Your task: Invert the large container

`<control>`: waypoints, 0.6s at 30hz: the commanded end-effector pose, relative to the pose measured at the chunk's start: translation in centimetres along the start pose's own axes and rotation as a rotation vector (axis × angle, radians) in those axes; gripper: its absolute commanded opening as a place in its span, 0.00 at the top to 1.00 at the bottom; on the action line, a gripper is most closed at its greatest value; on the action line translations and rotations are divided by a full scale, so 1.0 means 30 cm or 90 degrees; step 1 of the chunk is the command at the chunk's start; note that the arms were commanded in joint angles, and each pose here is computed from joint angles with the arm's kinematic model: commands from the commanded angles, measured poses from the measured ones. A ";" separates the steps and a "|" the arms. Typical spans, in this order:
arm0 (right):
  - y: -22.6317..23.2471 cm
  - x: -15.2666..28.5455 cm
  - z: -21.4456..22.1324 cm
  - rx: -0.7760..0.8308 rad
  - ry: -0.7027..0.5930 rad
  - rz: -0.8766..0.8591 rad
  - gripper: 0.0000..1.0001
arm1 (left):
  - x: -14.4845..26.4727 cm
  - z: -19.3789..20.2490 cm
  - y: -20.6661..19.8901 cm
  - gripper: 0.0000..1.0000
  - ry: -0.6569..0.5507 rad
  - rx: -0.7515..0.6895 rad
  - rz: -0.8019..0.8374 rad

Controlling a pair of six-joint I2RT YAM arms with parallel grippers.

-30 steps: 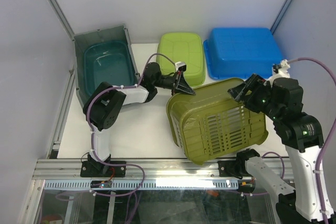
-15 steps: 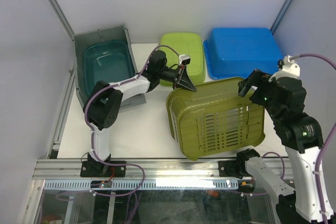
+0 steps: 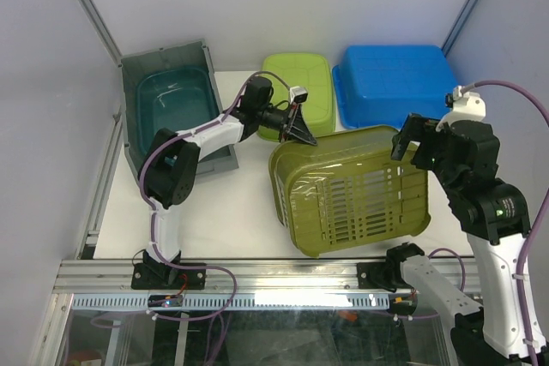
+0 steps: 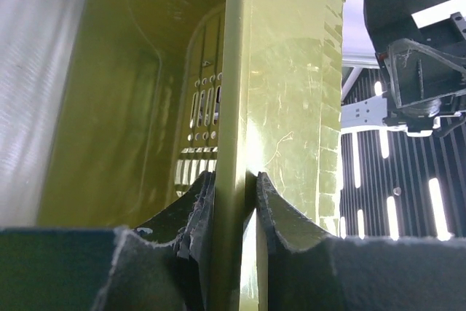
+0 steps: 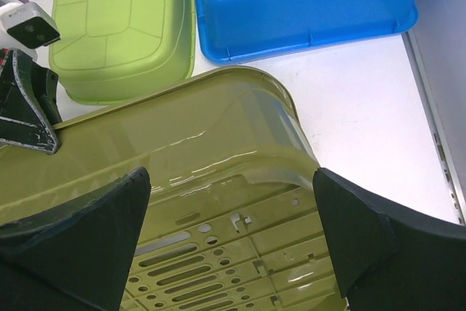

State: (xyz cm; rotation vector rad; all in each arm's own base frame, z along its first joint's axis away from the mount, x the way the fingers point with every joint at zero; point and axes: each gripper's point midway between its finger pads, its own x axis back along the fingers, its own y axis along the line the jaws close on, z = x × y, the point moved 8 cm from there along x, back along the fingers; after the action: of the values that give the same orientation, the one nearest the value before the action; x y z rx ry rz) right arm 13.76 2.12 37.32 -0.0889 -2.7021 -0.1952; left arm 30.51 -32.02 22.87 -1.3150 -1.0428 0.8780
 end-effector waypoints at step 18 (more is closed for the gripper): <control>0.056 -0.026 -0.033 0.032 0.084 -0.079 0.02 | 0.023 0.041 0.187 0.90 -0.043 -0.041 -0.190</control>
State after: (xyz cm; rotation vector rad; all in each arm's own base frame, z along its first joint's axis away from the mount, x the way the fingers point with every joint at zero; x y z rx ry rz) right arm 15.33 3.03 36.90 0.0084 -2.5584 -0.1062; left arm 30.68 -30.50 20.78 -1.2444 -1.1174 0.8213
